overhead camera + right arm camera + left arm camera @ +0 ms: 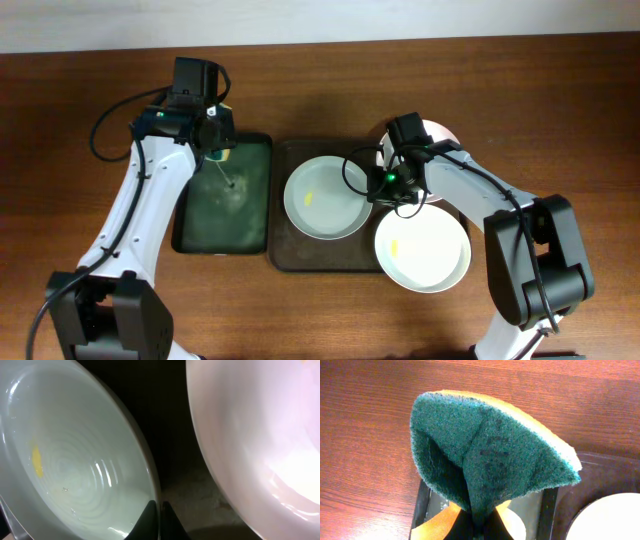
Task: Clean dirty plates on tray and stack at the side
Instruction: 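Move the held sponge toward the white plate with the left gripper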
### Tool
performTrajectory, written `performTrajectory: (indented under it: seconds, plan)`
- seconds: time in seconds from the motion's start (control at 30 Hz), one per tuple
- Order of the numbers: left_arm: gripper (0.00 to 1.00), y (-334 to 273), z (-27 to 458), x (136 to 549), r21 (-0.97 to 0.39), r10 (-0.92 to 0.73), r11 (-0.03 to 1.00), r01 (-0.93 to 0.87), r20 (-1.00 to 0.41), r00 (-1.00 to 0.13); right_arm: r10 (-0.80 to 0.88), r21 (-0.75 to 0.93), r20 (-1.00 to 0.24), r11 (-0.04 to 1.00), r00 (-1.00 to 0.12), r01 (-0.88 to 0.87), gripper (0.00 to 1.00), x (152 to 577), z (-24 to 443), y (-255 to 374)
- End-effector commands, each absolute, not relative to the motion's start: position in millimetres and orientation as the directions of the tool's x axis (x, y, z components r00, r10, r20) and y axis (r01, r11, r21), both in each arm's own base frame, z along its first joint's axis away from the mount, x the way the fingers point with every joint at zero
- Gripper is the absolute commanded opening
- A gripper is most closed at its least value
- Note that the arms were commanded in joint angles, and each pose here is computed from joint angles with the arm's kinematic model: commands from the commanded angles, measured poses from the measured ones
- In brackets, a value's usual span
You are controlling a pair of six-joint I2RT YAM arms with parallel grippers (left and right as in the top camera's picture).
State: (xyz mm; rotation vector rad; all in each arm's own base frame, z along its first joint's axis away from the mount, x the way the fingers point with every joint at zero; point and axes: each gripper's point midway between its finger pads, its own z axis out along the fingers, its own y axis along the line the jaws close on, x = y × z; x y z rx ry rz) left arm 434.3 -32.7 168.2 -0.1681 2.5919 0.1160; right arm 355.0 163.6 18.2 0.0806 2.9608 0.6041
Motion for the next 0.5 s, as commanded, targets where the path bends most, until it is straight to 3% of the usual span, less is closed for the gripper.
performTrajectory:
  seconds: [0.0,0.47]
  plan:
    - [0.0,-31,178,435,0.054,-0.098,0.987,-0.151,-0.537,-0.838,0.066,0.397,-0.086,0.917,-0.994,0.027,0.04,351,13,164]
    - [0.0,-30,172,425,0.069,-0.093,0.987,-0.146,-0.499,-0.861,0.066,0.396,-0.082,0.918,-0.994,0.028,0.04,350,13,164]
